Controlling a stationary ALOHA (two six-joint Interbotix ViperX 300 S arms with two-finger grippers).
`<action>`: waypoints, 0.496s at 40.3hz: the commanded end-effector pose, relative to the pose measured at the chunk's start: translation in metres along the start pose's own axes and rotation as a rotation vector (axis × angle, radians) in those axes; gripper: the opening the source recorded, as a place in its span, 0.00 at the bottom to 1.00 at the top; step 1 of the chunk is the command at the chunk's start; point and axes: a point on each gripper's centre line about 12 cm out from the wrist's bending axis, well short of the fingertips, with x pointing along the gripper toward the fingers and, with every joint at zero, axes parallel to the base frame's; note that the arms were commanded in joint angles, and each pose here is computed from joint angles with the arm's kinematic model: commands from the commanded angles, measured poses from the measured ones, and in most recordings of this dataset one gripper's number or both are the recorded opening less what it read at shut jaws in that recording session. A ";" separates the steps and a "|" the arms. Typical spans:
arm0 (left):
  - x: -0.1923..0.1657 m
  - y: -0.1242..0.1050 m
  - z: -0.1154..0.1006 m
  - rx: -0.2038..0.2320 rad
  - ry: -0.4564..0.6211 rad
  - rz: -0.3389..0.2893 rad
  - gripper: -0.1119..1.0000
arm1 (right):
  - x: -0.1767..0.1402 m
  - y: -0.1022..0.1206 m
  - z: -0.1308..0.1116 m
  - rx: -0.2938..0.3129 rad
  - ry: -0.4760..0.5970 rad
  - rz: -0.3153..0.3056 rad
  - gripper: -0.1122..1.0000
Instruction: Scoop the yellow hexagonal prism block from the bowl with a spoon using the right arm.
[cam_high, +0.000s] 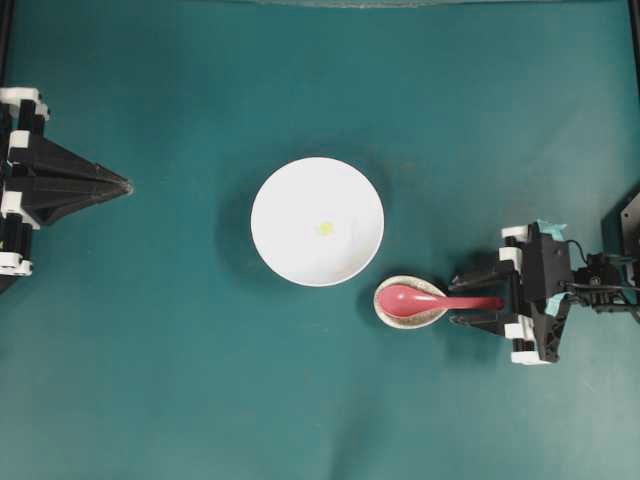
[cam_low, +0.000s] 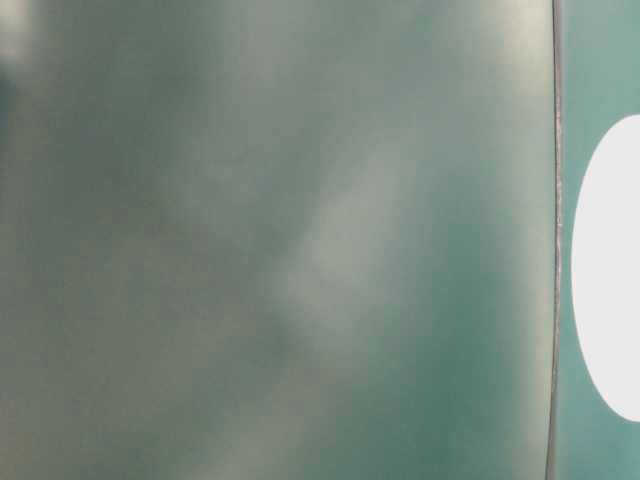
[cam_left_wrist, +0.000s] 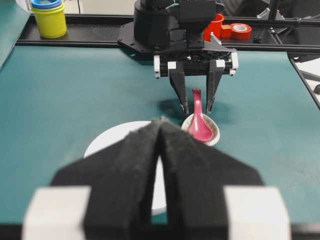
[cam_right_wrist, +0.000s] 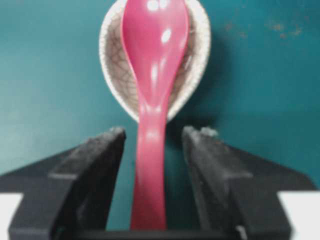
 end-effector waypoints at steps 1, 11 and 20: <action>0.002 0.000 0.006 -0.003 -0.014 0.001 0.11 | -0.001 0.001 0.006 0.006 -0.038 0.005 0.61; 0.002 0.000 0.006 -0.003 -0.014 0.001 0.11 | -0.003 -0.001 0.008 0.006 -0.067 0.001 0.61; 0.002 0.000 0.006 -0.005 -0.014 0.001 0.11 | -0.010 -0.004 0.007 0.015 -0.111 -0.001 0.61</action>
